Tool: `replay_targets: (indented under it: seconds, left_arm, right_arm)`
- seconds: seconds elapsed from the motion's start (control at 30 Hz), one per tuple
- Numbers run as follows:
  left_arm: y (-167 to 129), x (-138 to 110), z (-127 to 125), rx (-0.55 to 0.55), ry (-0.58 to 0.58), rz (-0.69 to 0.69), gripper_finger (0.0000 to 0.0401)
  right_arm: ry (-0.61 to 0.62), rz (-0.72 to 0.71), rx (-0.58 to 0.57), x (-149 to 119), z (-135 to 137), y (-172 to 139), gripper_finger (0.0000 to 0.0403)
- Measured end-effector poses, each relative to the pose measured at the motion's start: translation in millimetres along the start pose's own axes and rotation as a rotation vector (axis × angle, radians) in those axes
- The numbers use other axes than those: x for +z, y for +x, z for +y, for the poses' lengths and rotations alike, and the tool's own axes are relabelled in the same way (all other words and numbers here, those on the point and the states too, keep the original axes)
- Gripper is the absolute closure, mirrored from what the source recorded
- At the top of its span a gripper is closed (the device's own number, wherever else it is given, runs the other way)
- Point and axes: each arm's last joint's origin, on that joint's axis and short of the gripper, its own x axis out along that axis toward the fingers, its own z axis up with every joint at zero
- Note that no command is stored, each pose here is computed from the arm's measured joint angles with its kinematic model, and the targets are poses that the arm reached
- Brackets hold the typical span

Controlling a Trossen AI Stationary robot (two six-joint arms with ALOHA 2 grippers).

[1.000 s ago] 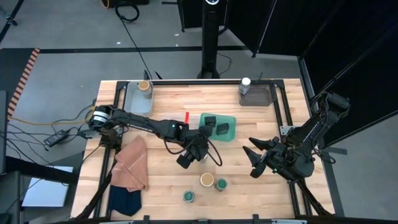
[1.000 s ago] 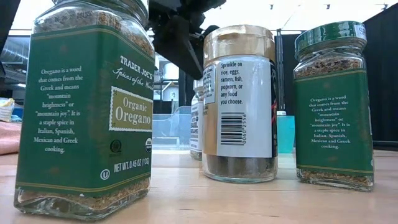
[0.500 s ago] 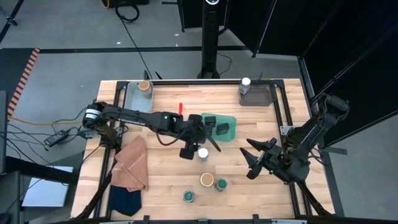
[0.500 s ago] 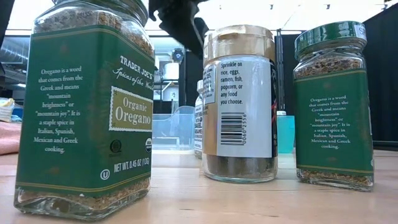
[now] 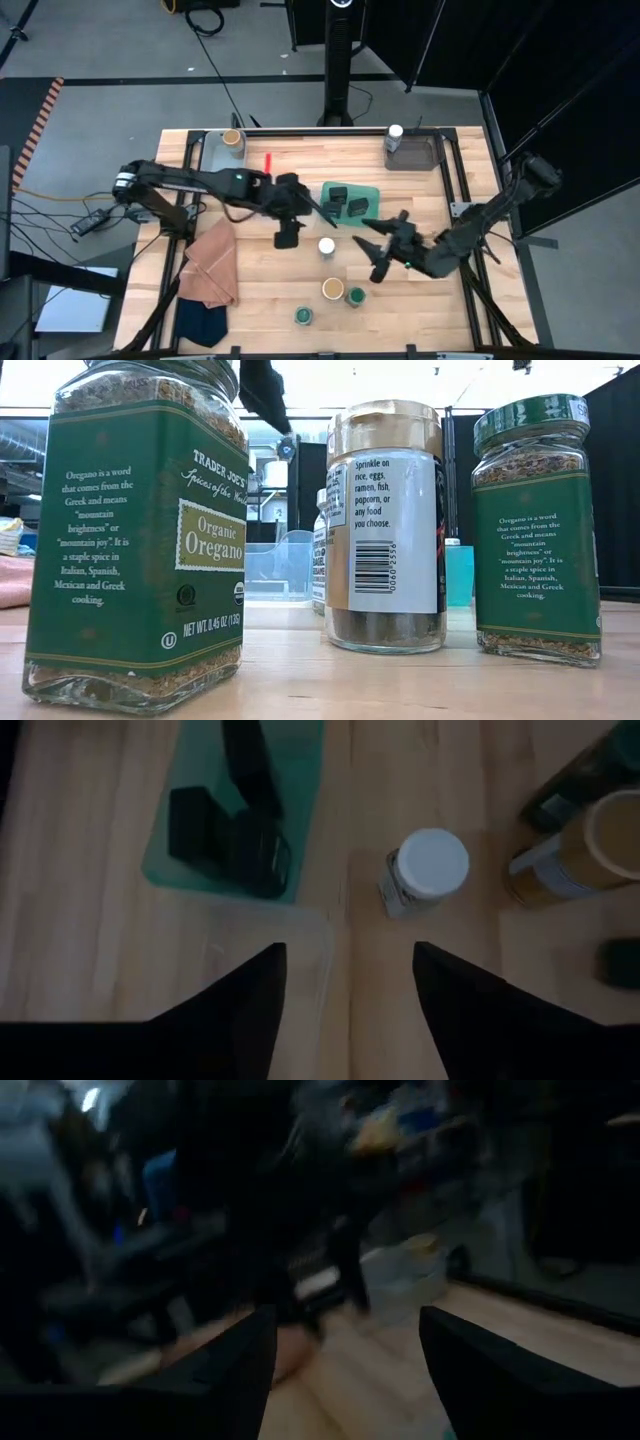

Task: Sort spices by type
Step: Put the white seasoning bottle into the black bin

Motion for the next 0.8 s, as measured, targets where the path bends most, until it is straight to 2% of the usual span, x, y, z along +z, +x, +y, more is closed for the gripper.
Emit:
replay_targets:
  seconds: [0.2, 0.27, 0.5, 0.8]
  left_arm:
    - [-41.6, -13.8, 6.8, 0.011, -0.077, -0.019, 0.0182]
    - [-52.9, -18.7, 8.7, 0.014, -0.094, -0.023, 0.0182]
    - [-79.0, -31.2, 13.2, 0.018, -0.12, -0.038, 0.0182]
    - [-80.7, -40.2, 14.4, 0.042, -0.107, 0.043, 0.0182]
  right_arm:
    - [0.036, 0.455, 0.041, 23.9, -7.7, 42.9, 0.0153]
    - [0.017, 0.564, 0.049, 30.4, -9.2, 54.0, 0.0154]
    - [-0.163, 0.631, 0.142, 40.7, 7.3, 92.2, 0.0155]
    - [-0.36, 0.818, 0.15, 7.9, 18.2, 130.4, 0.0153]
